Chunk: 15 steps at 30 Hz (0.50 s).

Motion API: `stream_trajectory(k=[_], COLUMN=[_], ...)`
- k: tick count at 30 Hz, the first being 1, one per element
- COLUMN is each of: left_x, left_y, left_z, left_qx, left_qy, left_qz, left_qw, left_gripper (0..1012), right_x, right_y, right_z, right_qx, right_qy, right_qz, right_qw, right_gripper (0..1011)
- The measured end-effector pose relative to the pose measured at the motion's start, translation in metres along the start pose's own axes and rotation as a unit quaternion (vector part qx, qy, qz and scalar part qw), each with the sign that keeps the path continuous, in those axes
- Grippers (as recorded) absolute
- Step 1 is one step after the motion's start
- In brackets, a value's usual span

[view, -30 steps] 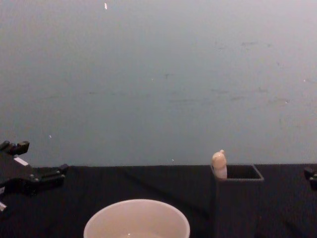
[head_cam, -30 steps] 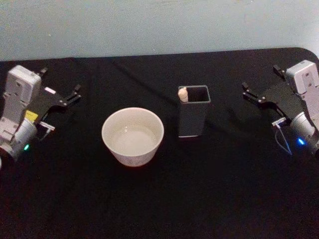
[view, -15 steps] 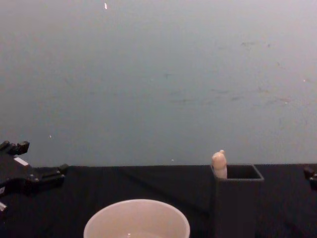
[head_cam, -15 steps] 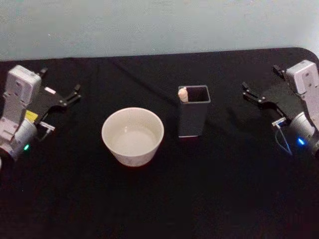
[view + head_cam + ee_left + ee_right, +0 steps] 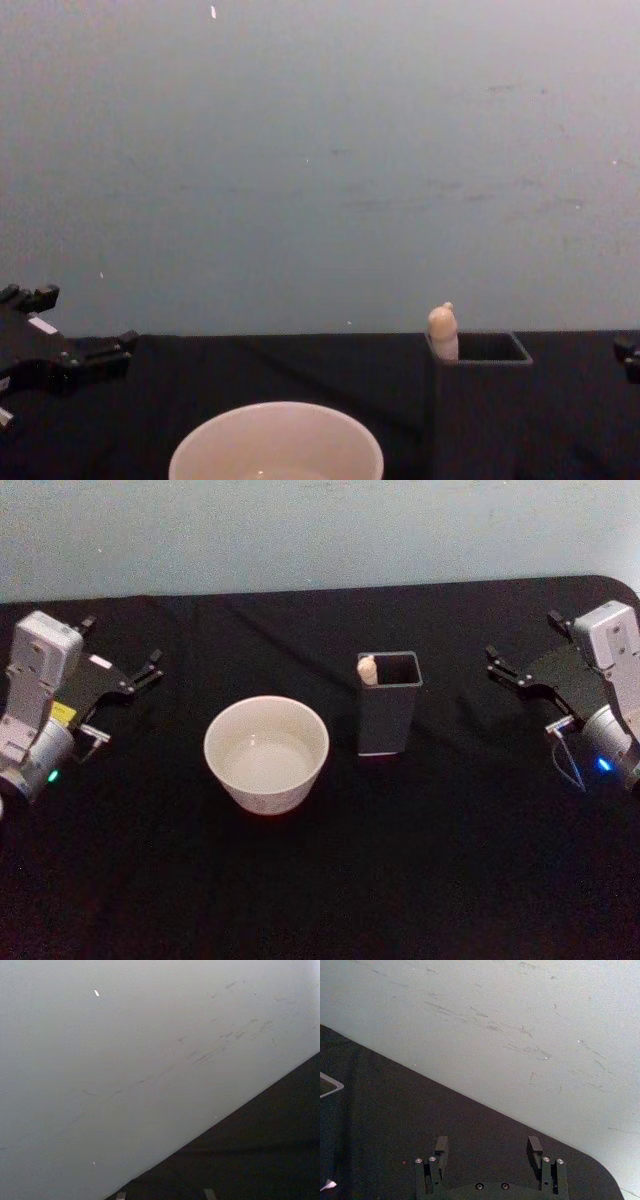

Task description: Pick up the stirring spoon with one hand, stir inside the cup, then place it back in its original position.

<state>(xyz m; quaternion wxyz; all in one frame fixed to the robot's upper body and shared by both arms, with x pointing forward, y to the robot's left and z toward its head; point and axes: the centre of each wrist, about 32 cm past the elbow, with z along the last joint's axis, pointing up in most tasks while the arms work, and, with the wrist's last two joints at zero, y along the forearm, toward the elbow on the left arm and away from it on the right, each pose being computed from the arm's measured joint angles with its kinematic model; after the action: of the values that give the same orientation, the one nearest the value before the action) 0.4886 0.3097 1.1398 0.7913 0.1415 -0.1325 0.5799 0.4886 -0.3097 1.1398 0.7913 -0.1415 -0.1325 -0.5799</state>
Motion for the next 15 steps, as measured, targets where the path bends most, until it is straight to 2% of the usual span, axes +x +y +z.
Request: stream_trajectory(k=[11,15], left_x=[0.0000,0.0000], left_y=[0.0000,0.0000], left_z=[0.0000,0.0000], left_qx=[0.000,0.000], left_qy=[0.000,0.000], left_qz=[0.000,0.000], left_qw=[1.0000,1.0000], left_gripper=[1001,1001], right_x=[0.0008,0.0043], right_y=[-0.0006,-0.0024], right_z=[-0.0005,0.0040], right_qx=[0.000,0.005], right_qy=[0.000,0.006], right_qz=[0.003,0.014], right_qw=[1.0000,0.9999], right_gripper=[1002,1002])
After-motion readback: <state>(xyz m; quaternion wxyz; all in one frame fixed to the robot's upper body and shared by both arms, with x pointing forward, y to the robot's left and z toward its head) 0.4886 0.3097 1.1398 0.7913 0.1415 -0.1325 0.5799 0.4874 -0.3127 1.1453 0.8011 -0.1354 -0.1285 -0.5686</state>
